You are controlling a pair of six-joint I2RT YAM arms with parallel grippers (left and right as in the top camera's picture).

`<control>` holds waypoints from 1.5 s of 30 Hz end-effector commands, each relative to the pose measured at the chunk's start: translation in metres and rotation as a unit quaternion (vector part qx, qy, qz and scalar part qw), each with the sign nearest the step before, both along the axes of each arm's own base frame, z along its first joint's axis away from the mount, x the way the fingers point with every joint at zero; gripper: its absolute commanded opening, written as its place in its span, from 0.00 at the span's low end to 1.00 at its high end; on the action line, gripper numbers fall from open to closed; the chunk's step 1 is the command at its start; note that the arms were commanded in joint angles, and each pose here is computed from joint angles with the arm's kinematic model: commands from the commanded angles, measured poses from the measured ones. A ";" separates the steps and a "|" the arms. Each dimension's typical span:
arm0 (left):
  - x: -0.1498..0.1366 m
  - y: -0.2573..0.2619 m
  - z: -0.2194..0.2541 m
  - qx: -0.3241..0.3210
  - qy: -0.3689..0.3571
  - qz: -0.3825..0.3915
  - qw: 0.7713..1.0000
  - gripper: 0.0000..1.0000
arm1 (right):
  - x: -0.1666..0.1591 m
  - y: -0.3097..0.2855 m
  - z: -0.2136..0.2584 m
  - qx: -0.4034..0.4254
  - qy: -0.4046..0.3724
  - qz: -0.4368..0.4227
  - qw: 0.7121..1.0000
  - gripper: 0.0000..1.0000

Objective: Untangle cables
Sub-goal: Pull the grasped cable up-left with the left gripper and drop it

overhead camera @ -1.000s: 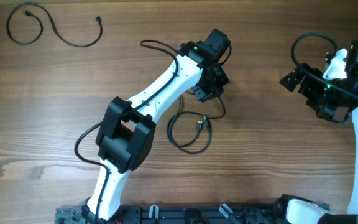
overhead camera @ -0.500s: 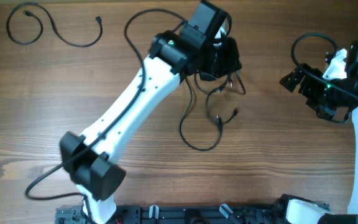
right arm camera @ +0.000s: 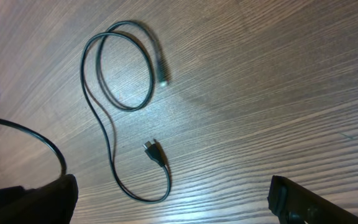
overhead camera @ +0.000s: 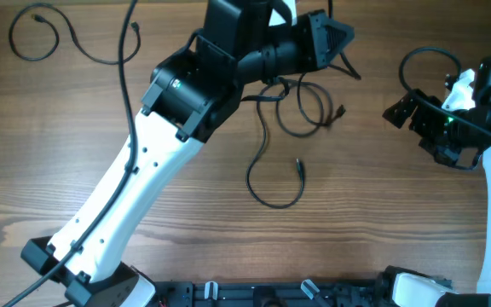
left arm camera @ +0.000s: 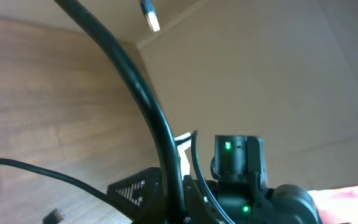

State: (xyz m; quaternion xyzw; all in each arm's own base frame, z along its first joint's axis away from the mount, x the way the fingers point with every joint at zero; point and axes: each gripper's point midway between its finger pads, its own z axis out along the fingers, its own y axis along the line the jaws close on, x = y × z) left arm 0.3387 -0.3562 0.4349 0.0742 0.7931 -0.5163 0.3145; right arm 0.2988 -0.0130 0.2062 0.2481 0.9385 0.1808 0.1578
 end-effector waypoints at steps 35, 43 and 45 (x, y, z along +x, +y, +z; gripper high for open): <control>0.164 0.544 -0.066 -0.001 0.086 0.692 0.716 0.04 | 0.004 0.000 0.000 0.004 -0.002 -0.002 1.000 1.00; 0.160 0.593 -0.130 -0.019 0.169 0.730 0.662 0.04 | 0.007 0.001 0.001 0.006 -0.007 -0.001 1.000 1.00; 0.154 0.605 -0.152 -0.041 0.206 0.744 0.634 0.04 | 0.010 0.000 0.003 0.004 -0.014 -0.001 1.000 1.00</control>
